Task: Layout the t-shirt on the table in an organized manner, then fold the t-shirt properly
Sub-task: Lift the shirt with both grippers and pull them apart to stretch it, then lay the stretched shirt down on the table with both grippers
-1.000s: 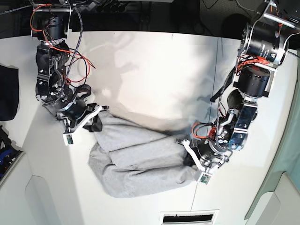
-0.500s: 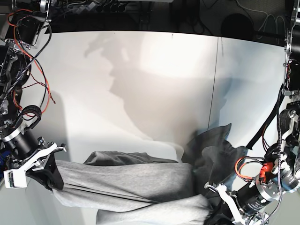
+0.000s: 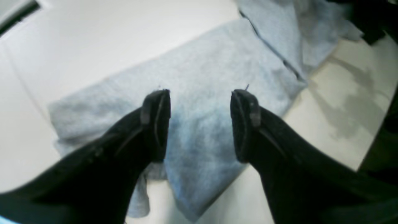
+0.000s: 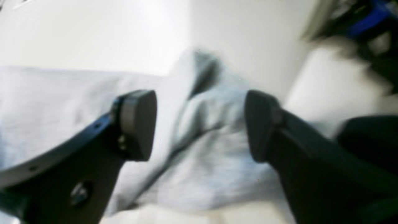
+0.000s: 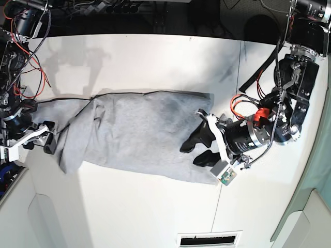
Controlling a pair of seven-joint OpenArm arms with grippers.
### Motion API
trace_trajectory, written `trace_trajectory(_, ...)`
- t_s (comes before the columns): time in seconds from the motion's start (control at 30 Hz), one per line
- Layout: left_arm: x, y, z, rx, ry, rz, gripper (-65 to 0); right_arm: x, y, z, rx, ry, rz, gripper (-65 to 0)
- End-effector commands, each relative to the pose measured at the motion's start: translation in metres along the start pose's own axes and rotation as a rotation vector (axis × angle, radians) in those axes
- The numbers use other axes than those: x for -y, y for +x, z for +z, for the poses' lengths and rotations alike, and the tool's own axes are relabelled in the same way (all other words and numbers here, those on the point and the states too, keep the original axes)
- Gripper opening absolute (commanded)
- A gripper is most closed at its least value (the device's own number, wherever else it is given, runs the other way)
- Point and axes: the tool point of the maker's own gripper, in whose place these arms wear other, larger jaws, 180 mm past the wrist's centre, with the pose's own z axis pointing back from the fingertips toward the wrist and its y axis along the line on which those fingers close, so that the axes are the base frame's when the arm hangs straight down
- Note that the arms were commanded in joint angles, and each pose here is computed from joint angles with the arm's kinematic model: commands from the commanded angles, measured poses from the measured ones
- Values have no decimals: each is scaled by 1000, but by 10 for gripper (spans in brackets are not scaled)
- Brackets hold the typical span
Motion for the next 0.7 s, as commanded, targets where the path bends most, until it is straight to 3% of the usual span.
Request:
trace_trajectory(0.0,-9,14,6,38,28,-28,-316,-2,17,2,54,17,-6,-207)
trace_trajectory(0.27,-48,-30,4,-58,206,4,-316,-56,-2,-5,57,167,-140,-207)
trace_trajectory(0.43,-91,-82,-4,-140,357,82,-316,-75,-41,-7,-34,173,-174,-207)
trace_trajectory(0.67,-117,-129,-20,-245,403,193,-316,-86,-88,2,-129,174,-224,-207)
